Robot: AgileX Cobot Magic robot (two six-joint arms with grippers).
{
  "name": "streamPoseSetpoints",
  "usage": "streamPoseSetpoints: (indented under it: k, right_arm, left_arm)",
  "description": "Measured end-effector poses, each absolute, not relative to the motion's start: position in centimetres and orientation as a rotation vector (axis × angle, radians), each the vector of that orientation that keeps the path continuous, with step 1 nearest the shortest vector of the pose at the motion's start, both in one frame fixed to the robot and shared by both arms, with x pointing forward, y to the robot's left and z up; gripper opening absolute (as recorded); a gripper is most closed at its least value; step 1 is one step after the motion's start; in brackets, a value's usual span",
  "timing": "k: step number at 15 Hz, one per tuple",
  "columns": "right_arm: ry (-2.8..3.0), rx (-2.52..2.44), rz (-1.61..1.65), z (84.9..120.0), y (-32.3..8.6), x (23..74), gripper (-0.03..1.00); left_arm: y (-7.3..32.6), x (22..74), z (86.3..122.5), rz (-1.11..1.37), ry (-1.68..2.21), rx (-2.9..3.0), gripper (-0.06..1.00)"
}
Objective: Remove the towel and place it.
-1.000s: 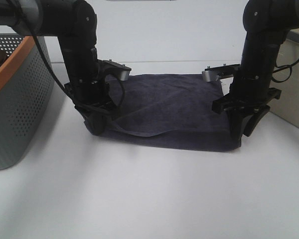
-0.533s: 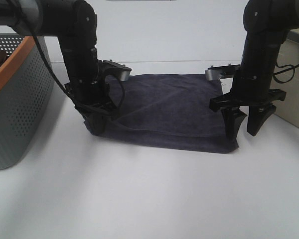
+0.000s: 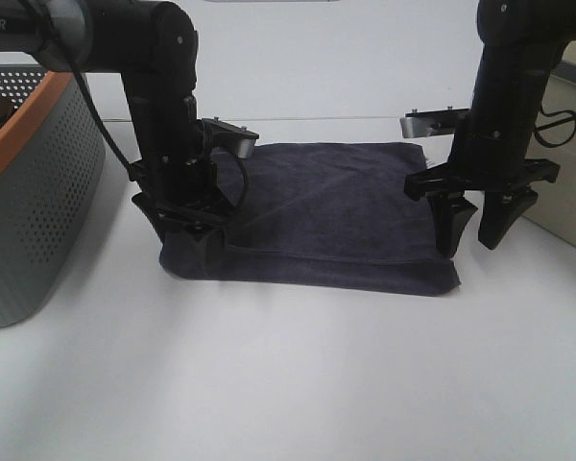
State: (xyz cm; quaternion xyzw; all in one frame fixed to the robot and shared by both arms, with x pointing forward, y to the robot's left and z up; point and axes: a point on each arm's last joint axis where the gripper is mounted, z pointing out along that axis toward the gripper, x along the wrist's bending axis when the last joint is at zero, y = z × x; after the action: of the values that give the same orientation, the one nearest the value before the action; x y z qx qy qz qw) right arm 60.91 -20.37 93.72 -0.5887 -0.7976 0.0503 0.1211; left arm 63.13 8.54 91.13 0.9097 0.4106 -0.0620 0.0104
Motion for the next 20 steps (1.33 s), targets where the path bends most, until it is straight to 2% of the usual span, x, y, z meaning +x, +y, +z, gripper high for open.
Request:
streamPoseSetpoints:
  k: [4, 15, 18, 20]
  right_arm:
    - [-2.366, -1.790, 0.037, 97.7, -20.5, 60.3, 0.50]
    - [-2.434, -2.021, -0.390, 110.4, -21.7, 55.3, 0.50]
    - [-2.455, -2.235, -0.413, 113.4, -23.4, 53.4, 0.50]
    - [-2.443, -2.395, -0.391, 114.5, -25.0, 52.8, 0.50]
  left_arm:
    - [9.1, 63.2, 92.9, -0.087, 1.375, 2.813, 0.74]
    - [11.1, 59.7, 108.5, 0.208, 1.449, 2.432, 0.74]
    - [13.8, 58.7, 112.6, 0.318, 1.518, 2.294, 0.74]
    - [18.1, 58.7, 115.0, 0.404, 1.615, 2.171, 0.74]
